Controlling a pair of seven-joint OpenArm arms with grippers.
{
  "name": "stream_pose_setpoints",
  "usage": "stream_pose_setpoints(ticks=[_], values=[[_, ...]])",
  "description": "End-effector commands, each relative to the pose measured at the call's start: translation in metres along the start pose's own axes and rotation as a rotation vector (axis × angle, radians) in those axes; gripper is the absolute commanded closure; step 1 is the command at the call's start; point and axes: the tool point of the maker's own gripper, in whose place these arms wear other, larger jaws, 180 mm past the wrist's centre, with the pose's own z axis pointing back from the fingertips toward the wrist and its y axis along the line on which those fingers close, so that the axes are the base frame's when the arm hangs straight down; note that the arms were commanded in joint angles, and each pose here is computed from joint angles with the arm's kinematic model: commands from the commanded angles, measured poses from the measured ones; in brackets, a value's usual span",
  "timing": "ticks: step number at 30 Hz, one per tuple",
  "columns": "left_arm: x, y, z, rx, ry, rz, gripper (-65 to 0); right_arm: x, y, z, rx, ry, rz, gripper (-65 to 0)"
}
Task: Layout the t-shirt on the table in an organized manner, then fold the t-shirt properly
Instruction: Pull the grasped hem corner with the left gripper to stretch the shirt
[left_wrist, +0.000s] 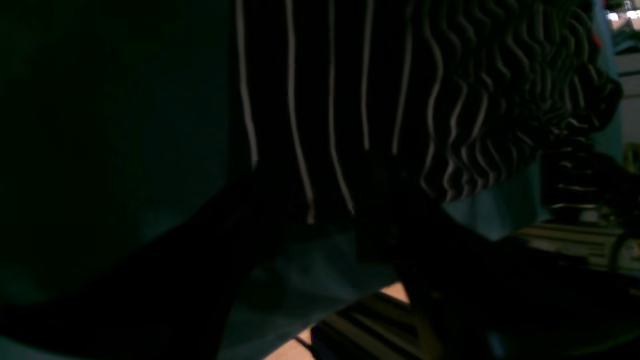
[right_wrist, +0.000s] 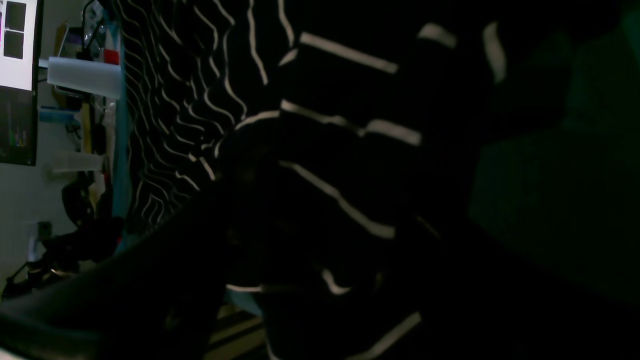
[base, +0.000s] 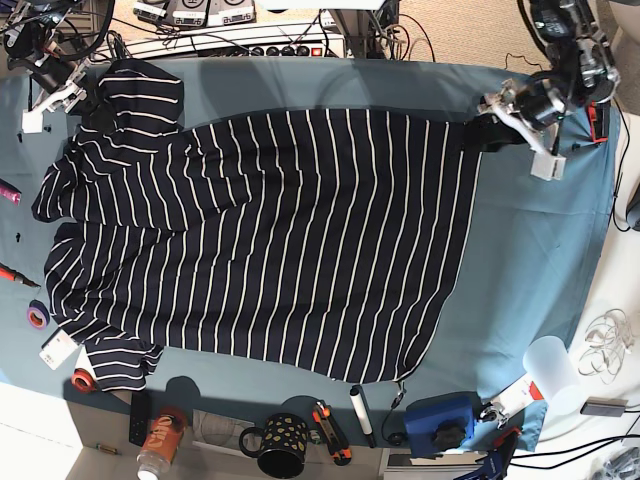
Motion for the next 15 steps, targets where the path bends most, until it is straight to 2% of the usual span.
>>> stream_pose_setpoints(ticks=[1, 4, 8, 13, 15], values=[[0.008, 0.002, 0.003, 0.02, -0.027, -0.002, -24.5, -0.021, -0.013, 0.004, -0.07, 0.12, 0.008, -29.1], [0.004, 0.013, 0.003, 0.077, -0.007, 0.01, -24.5, -0.021, -0.013, 0.004, -0.07, 0.12, 0.008, -29.1], [-0.002, 0.016, 0.001, 0.077, 0.007, 0.036, -24.5, -0.021, -0.013, 0.004, -0.07, 0.119, 0.008, -29.1], [-0.013, 0.002, -0.007, -0.057, 0.021, 0.106, -24.5, -0.021, -0.013, 0.004, -0.07, 0.119, 0.009, -29.1], [-0.019, -0.002, -0.011, -0.082, 0.028, 0.13, -24.5, -0.021, -0.013, 0.004, -0.07, 0.119, 0.008, -29.1]])
